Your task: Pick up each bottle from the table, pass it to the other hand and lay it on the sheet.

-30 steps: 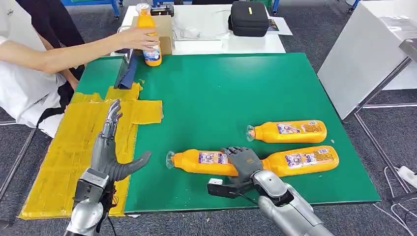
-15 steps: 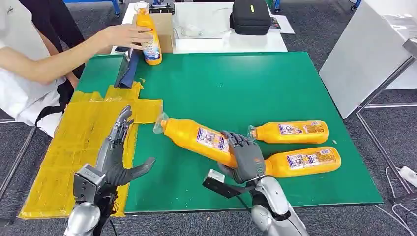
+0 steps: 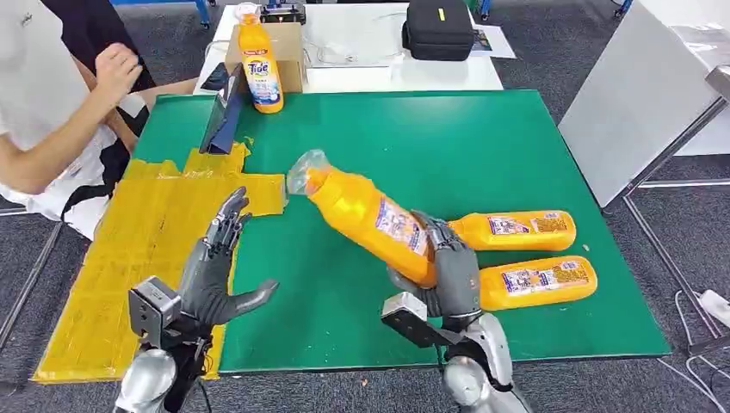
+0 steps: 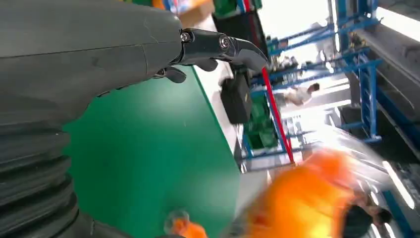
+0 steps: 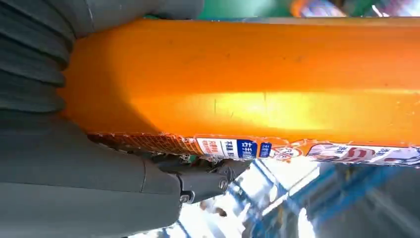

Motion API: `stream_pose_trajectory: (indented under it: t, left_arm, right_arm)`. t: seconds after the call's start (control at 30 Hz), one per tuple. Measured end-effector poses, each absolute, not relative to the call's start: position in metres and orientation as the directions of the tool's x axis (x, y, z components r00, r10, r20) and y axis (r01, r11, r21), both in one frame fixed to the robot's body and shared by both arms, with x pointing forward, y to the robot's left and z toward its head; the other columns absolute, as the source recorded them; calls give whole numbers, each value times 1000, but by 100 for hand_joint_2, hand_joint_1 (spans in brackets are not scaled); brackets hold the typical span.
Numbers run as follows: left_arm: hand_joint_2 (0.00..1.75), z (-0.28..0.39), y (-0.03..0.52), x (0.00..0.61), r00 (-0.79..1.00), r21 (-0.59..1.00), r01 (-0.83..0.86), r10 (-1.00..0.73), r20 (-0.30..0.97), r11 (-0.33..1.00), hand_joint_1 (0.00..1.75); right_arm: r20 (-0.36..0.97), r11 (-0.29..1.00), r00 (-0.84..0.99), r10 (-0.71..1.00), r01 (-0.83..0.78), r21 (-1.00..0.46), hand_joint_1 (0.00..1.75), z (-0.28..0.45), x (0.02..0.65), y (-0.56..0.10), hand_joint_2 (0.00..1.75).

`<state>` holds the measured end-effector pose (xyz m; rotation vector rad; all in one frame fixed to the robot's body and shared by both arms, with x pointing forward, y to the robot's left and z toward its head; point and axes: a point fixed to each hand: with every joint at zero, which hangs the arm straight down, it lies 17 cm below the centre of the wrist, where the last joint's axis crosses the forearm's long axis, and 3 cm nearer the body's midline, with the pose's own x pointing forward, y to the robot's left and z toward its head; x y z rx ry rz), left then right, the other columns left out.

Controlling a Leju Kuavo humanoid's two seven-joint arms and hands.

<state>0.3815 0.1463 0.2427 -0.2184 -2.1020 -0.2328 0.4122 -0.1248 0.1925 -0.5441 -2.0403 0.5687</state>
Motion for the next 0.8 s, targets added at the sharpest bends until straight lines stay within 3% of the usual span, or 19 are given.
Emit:
stream_pose_trajectory:
  t: [0.2, 0.23, 0.37, 0.8]
  left_arm:
    - [175, 239, 140, 388, -468, 21, 302, 129, 874, 953, 0]
    - [175, 249, 121, 391, -454, -11, 386, 200, 868, 922, 0]
    - [175, 263, 105, 392, -458, -18, 442, 243, 855, 897, 0]
    - [175, 274, 79, 388, -431, -44, 536, 319, 844, 843, 0]
  right_arm:
    - [704, 863, -504, 500, 218, -456, 175, 218, 404, -141, 175]
    - [745, 899, -539, 393, 54, -435, 175, 212, 400, -106, 175]
    - [741, 888, -572, 353, -44, -457, 175, 206, 393, -63, 175]
    - [726, 840, -614, 309, -183, -512, 175, 192, 376, 16, 175]
